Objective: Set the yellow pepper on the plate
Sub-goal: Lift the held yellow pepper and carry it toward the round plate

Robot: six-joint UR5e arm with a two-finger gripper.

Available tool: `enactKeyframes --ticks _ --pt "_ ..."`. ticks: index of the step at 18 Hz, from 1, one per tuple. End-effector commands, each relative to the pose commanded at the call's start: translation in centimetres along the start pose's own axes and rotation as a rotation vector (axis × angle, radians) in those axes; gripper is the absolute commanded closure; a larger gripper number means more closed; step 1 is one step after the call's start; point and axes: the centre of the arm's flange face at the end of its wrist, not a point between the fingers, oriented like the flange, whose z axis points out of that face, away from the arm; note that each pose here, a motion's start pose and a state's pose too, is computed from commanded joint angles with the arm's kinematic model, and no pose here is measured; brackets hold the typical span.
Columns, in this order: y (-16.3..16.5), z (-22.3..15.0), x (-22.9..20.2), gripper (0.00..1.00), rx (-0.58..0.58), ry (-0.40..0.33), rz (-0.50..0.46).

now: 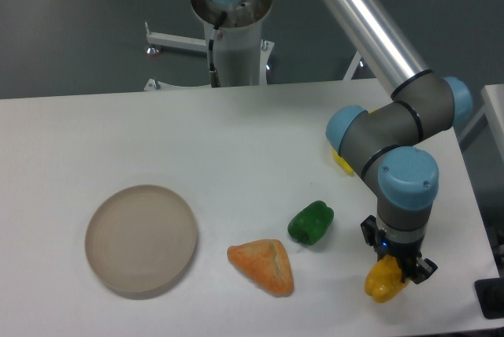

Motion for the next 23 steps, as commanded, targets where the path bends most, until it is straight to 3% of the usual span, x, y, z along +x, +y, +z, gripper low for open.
enactKeyframes --ticks 5,10,18,23 --pt "-0.6 -0.6 0.4 0.61 -0.003 0.000 0.001" --pt "-1.6 -3.6 3.8 0.61 -0.015 0.069 -0.003" --pt "-9.2 -11.0 15.0 0.60 -0.064 0.201 -0.088" --pt "-16.3 -12.9 21.9 0.60 -0.103 0.198 -0.155"
